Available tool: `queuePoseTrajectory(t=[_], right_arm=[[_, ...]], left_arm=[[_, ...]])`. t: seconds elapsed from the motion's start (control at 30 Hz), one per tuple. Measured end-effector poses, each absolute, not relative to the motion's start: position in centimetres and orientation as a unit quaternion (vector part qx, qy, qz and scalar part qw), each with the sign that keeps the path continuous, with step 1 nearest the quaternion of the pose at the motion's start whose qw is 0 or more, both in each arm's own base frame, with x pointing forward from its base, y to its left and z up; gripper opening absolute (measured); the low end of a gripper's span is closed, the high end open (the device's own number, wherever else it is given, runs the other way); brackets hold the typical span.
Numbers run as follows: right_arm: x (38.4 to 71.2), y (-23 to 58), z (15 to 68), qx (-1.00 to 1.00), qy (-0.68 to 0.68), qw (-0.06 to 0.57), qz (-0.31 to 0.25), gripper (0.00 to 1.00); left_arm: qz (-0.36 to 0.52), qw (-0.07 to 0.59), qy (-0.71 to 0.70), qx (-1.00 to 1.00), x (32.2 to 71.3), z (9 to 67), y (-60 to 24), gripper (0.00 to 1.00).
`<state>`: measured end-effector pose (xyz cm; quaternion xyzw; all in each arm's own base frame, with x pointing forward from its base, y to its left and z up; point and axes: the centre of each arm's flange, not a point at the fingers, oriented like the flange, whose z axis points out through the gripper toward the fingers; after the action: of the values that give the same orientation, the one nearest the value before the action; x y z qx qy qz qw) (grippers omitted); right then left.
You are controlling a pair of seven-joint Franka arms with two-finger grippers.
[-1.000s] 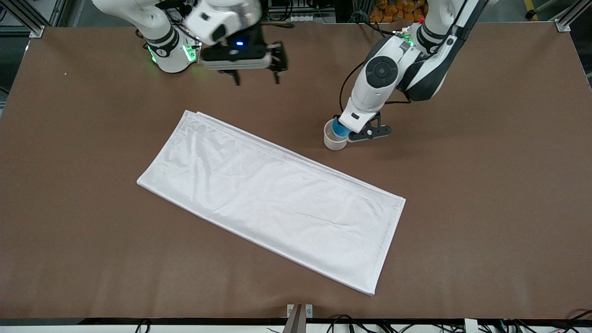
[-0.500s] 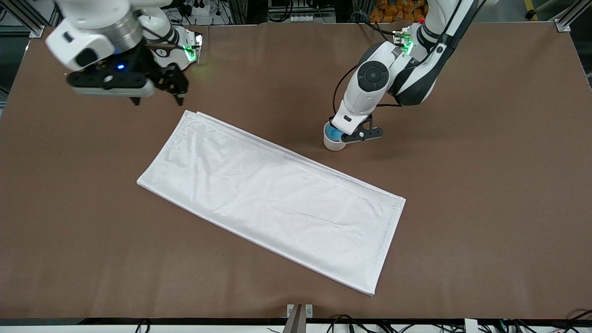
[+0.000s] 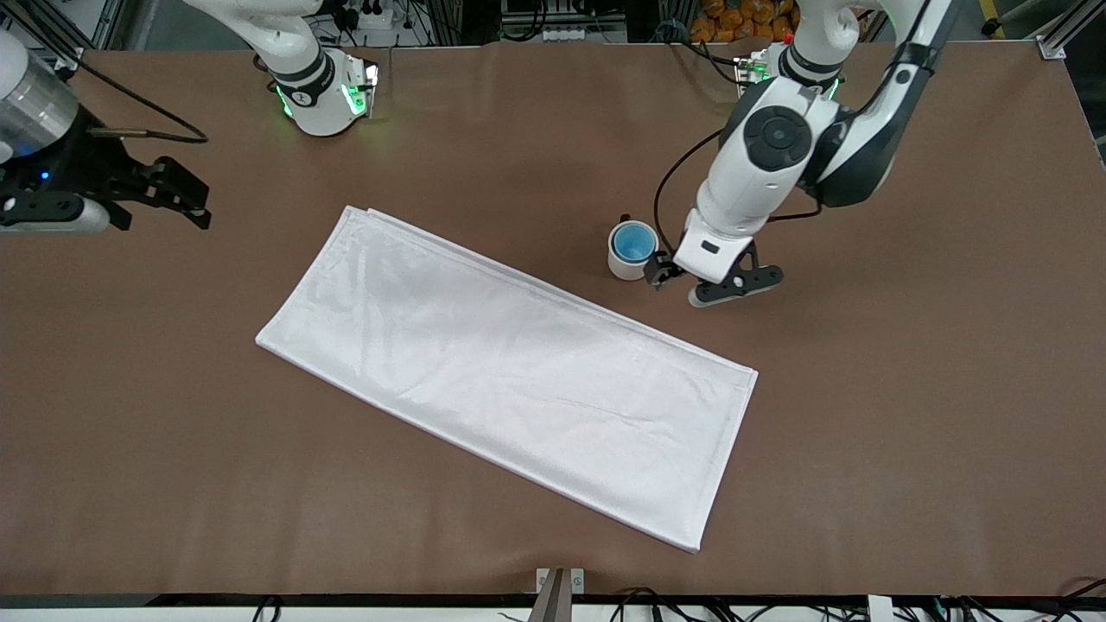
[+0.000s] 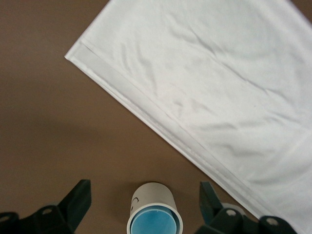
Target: Place blue cup into white mug on table
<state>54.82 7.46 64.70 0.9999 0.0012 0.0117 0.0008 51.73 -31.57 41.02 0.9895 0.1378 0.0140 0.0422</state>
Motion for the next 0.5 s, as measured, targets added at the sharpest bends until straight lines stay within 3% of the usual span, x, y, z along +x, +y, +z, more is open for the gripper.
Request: queuePoseTrajectory(t=[0.27,0.5], right_arm=[[54.8,6.4,64.7,1.000,0.002,0.001,0.011,1.00],[54.2,6.6,65.7,1.000,0.004,0.002,0.020,1.00]], left_arm=[[0.038,-0.027,0.125,0.991,54.8,45.5,-27.0,1.00],[0.029,-0.059,0.032,0.997,56.3,48.4,-19.1,1.00]])
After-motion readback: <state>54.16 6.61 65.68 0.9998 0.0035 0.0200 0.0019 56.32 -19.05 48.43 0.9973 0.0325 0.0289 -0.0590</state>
